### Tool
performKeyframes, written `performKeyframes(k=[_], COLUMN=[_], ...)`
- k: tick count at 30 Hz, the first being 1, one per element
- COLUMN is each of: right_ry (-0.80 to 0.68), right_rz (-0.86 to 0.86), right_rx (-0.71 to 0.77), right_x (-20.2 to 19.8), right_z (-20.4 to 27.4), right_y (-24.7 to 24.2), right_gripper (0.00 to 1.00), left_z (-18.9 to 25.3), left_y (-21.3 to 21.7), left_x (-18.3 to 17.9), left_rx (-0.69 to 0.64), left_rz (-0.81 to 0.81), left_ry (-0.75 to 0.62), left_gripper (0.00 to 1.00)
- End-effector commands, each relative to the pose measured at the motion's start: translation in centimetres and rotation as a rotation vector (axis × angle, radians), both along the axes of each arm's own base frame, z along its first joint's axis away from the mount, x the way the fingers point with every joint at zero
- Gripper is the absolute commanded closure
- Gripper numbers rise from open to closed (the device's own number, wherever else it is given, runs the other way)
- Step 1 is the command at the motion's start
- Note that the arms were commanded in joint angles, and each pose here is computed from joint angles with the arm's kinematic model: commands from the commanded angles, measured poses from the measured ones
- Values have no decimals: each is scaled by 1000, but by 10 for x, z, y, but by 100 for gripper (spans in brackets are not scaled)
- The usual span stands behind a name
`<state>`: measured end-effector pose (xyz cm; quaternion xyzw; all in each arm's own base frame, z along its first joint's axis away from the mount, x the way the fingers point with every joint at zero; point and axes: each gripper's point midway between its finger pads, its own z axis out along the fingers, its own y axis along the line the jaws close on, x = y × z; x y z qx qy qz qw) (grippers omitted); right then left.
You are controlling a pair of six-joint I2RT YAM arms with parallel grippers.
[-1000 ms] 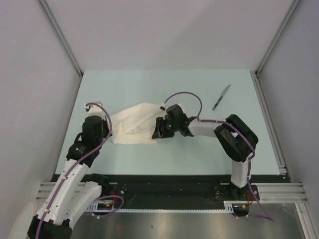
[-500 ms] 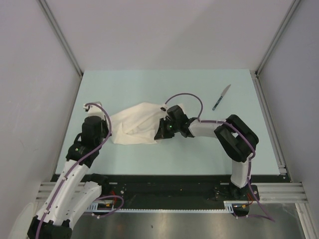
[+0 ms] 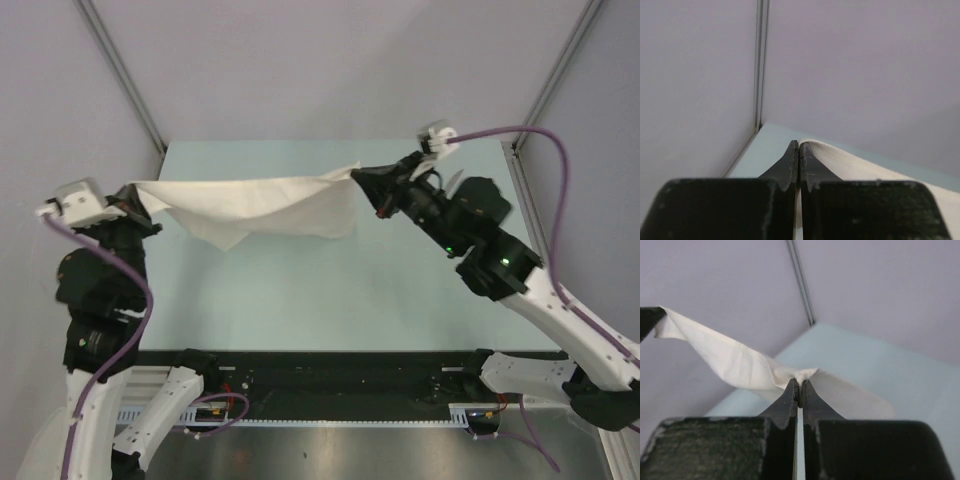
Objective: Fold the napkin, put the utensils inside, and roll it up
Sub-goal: Flatten the napkin out
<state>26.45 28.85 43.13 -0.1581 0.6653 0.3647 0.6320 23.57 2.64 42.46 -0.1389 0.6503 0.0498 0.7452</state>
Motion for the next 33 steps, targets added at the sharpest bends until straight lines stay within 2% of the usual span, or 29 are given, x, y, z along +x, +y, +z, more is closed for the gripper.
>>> performKeyframes(k=[1,3,4,6,7,9,11,14,17,18,19,21,22,24,25,26,28,29,31,32,33], right_ry=[-270,-380,-426,-489,-520,-554,-577,-589,-537,-528,-491,-421,-379,-317,-277,-243,-208,-163,-131,-108,-96], right_rz=[-115,-93,-121,-88,-90,-59,-63,-141,-215,-167,-225,-174,-216,-187,-180,-216,-181,-195,-177,-170,-168], right_rx=[-31,26,15,60,57,103,90,46,-21,-45,-67,-47,-89,-88,-105,-120,-94,-123,-133,-151,-157], right_x=[-31,-60,-65,-89,-94,-109,-110,-91,-48,-34,1,29,65,96,123,151,182,217,253,290,308], right_z=[81,128,142,177,186,209,218,221,205,194,184,161,136,108,81,63,38,5,-27,-56,-71], right_y=[-44,-54,-63,-68,-71,-73,-72,-59,-41,-22,-37,-24,-26,-17,-6,-16,-5,-4,6,15,19], right_gripper=[100,100,100,100,100,100,100,100,100,100,100,100,100,100,100,100,100,100,100,100,100], left_z=[128,157,181,201,222,232,245,245,223,202,189,154,138,106,92,71,41,7,-19,-67,-69], left_y=[10,7,12,15,21,24,28,21,13,11,10,12,11,22,23,24,24,31,37,44,49], left_x=[-59,-76,-98,-111,-134,-146,-163,-155,-104,-75,-51,-10,12,39,54,80,114,147,180,214,230], left_rx=[51,72,77,86,90,99,98,90,98,113,121,145,158,166,177,202,236,264,274,301,299], left_rz=[-26,-59,-56,-53,-45,-45,-40,-67,-48,-24,2,69,95,210,237,262,277,301,307,309,320], left_ry=[-369,-439,-492,-517,-572,-588,-634,-644,-539,-462,-409,-316,-269,-213,-175,-113,-42,53,102,221,236], left_gripper=[100,100,100,100,100,100,100,100,100,100,100,100,100,100,100,100,100,100,100,100,100])
